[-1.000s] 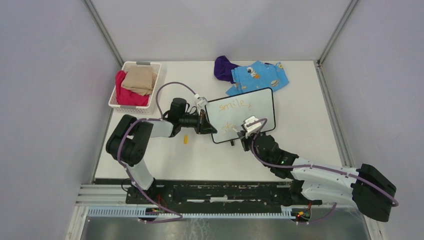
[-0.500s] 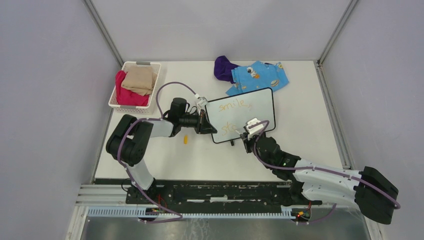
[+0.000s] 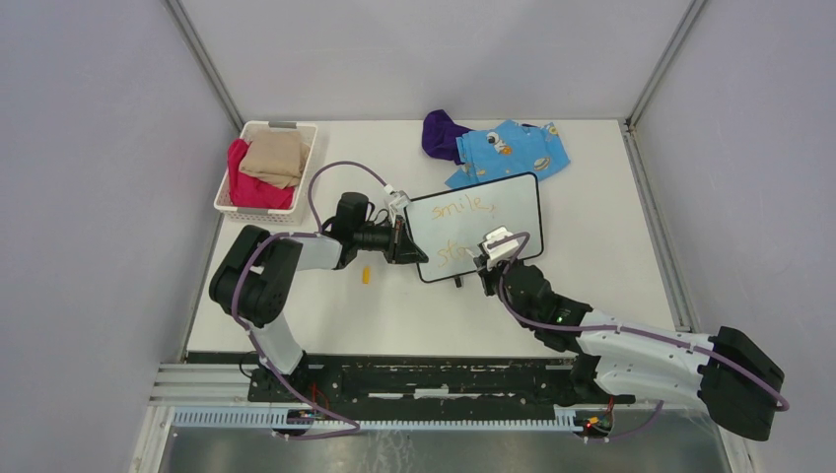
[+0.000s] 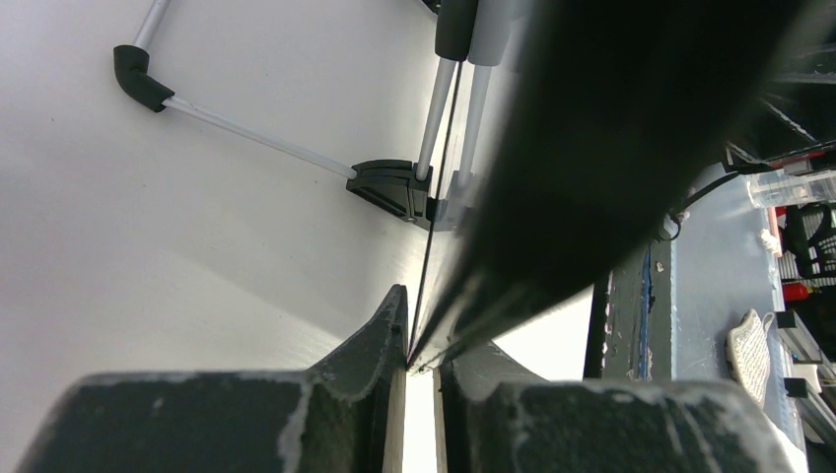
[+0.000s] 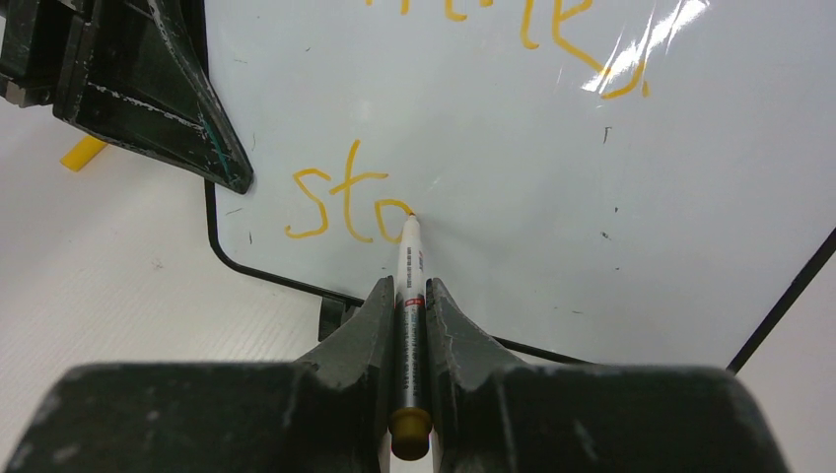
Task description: Write a sentence on the whiteboard
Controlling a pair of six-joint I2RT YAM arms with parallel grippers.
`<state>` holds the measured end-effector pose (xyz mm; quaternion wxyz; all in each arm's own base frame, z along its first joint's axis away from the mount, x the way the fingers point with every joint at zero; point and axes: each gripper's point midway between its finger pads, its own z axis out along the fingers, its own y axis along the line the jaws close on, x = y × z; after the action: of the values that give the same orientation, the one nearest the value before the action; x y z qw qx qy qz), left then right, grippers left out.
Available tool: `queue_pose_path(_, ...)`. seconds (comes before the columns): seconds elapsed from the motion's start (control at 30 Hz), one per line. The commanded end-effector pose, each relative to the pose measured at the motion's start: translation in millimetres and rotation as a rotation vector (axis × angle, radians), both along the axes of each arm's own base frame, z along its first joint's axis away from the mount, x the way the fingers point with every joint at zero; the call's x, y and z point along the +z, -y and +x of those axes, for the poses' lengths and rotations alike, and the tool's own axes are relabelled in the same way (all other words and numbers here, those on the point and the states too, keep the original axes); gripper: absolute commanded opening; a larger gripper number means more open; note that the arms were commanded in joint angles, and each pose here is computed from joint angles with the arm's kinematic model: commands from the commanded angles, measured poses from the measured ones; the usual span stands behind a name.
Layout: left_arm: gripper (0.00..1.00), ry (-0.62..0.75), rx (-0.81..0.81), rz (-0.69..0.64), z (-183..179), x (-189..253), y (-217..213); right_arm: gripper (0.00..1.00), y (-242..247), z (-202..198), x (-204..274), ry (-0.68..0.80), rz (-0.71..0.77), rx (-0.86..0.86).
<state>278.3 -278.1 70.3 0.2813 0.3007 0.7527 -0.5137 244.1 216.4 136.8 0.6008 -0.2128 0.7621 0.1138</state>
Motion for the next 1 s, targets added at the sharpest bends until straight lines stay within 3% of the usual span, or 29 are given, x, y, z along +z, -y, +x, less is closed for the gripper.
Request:
queue_pose_path(0.0, 0.02, -0.030, 0.040, 0.109, -1, -33, -7, 0.00, 0, 12, 27, 0.060, 0.027, -0.043)
queue_pose_path(0.97, 0.02, -0.035, 0.039, 0.114, -2, -34, -7, 0.00, 15, -3, -11, -0.014, 0.023, -0.043)
